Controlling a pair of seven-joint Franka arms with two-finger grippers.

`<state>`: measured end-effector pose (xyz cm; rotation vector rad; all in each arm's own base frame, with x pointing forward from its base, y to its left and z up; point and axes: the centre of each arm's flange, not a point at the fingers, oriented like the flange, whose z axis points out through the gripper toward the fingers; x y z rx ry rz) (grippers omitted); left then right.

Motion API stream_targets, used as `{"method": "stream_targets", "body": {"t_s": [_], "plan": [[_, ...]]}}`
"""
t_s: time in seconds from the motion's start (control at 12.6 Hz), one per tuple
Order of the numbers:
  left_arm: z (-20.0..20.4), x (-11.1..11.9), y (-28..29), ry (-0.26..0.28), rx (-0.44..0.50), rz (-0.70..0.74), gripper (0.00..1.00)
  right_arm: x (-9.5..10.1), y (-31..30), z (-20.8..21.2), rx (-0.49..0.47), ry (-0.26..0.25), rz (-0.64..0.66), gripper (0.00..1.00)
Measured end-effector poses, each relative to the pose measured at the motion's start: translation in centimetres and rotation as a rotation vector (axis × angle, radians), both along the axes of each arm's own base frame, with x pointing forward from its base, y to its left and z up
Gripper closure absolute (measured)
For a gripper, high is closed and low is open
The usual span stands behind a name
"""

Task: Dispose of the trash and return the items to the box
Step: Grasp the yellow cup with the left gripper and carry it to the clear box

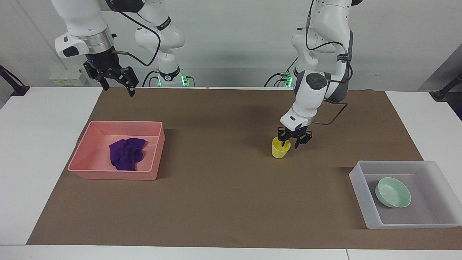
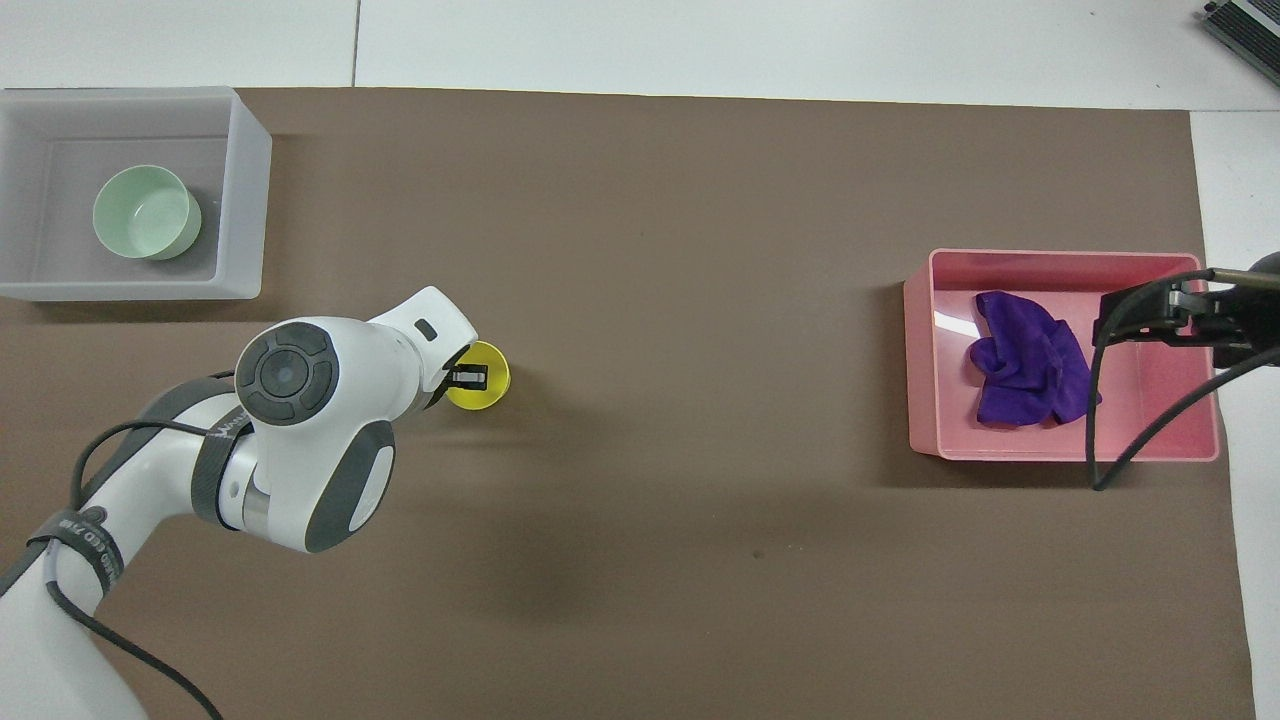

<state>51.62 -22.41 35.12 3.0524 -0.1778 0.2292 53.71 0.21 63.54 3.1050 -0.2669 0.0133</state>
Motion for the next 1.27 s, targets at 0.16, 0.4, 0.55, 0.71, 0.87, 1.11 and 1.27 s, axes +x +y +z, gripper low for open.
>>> {"method": "stream_targets", "body": {"t_s": [0.16,0.4,0.55,0.71,0.87,1.11,1.27], "plan": [[1.2,0.3,0.8,-0.007,0.0,0.016,0.97,0.0,-0.4,-0.1,0.0,0.004,0.02,0.0],[4.5,1.8,3.0,0.014,0.011,0.051,0.97,-0.1,-0.7,-0.2,0.0,0.006,0.014,0.0],[7.4,3.5,5.0,0.015,0.017,0.052,0.97,-0.1,-0.8,-0.4,0.0,0.009,0.012,0.0],[10.1,5.1,7.5,0.002,0.023,0.033,0.97,-0.2,-0.9,-0.8,0.005,0.019,0.003,0.0],[12.3,7.0,9.9,0.002,0.032,0.018,0.97,-0.4,-0.8,-1.1,0.015,0.025,-0.005,0.0],[15.7,10.5,14.4,0.002,0.038,0.038,0.97,-0.6,-0.9,-1.0,0.016,0.023,-0.005,0.0],[17.4,12.6,18.1,-0.008,0.038,0.083,0.97,-0.7,-0.9,-0.9,0.016,0.022,-0.006,0.0]]}}
